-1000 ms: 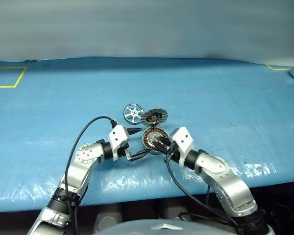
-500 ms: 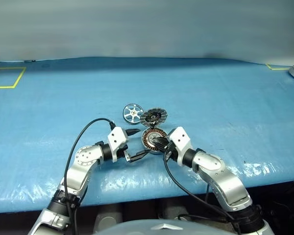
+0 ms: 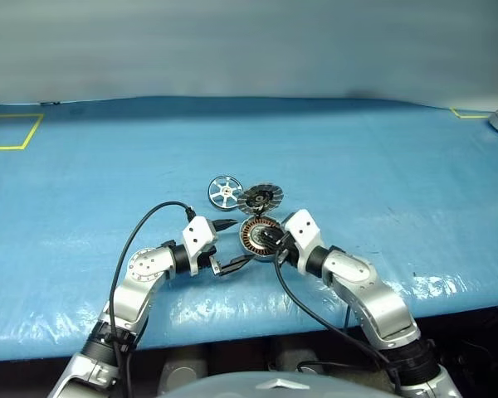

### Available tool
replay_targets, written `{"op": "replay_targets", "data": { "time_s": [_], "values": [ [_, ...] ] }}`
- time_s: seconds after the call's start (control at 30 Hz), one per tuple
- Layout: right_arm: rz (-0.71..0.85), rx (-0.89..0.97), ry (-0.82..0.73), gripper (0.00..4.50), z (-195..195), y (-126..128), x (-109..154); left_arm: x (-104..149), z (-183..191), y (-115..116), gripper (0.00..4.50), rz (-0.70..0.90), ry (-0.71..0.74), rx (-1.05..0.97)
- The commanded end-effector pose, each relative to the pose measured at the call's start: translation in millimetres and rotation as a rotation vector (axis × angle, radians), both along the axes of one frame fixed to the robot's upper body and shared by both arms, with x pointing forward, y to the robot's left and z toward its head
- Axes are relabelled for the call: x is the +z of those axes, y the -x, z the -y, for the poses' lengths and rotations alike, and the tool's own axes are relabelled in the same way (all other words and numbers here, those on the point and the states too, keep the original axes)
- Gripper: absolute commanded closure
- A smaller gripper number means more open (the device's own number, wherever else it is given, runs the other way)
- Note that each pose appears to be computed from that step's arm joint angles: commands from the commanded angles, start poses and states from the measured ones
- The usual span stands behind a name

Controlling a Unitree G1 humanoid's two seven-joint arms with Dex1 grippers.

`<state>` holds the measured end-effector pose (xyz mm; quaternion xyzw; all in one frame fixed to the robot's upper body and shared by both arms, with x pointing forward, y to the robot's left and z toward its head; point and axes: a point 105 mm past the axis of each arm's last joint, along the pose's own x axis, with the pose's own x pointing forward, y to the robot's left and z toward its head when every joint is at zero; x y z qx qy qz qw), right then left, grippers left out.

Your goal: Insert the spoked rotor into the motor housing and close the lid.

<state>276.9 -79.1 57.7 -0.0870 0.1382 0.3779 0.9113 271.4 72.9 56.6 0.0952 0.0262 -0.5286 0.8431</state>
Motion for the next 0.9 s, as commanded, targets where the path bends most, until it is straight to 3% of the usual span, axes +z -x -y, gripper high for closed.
{"op": "replay_targets", "data": {
  "time_s": [0.03,0.9],
  "values": [
    [0.037,0.004,-0.001,3.83,0,-3,9,6,4,0,0.0,0.036,0.012,-0.015],
    [-0.001,0.005,0.017,3.83,-1,0,-3,9,7,1,0.0,0.04,0.016,-0.012]
  ]
}}
